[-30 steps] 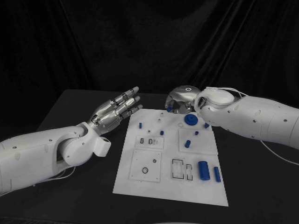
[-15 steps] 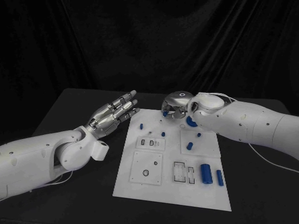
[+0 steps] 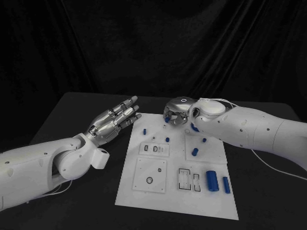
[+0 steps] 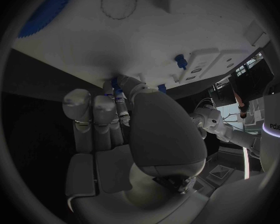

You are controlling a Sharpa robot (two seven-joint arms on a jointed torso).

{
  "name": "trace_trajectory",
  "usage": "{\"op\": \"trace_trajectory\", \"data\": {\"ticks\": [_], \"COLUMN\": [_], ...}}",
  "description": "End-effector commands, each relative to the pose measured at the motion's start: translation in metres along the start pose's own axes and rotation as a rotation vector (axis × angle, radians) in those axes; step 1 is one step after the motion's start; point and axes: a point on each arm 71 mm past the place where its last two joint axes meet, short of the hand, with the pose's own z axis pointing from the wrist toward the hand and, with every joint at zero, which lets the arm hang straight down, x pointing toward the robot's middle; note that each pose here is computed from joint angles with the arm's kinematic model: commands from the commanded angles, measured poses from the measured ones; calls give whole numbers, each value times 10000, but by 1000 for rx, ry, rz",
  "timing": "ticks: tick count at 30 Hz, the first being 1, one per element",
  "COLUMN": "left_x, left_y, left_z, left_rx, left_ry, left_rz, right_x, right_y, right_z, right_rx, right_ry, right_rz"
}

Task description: Assemble the parts on the task board

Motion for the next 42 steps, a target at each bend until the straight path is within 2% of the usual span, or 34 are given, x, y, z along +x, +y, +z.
{"op": "trace_trajectory", "data": {"ticks": [1,7,15,24,31,35,39,42], "left_x": [16,12,5,-16,-38,-39,-39,-39], "left_y": [-17,-15,-12,-12,-6,-1,6,10], "left_z": [9,12,18,9,7,11,18,21], "left_rx": [12,11,10,6,2,-1,-4,-5], "left_ry": [11,11,11,7,4,6,9,10], "left_rz": [-6,-5,-5,-2,0,-1,-3,-4], "right_x": [7,14,55,-13,-309,-478,-568,-571], "right_y": [11,16,-49,-195,-361,-449,-531,-583], "right_z": [12,19,-2,-119,-361,-561,-780,-901], "right_rx": [15,24,82,131,153,153,154,165], "right_ry": [-2,9,63,25,-27,-61,-85,-83], "right_rz": [-1,0,5,0,-11,-13,-10,4]}}
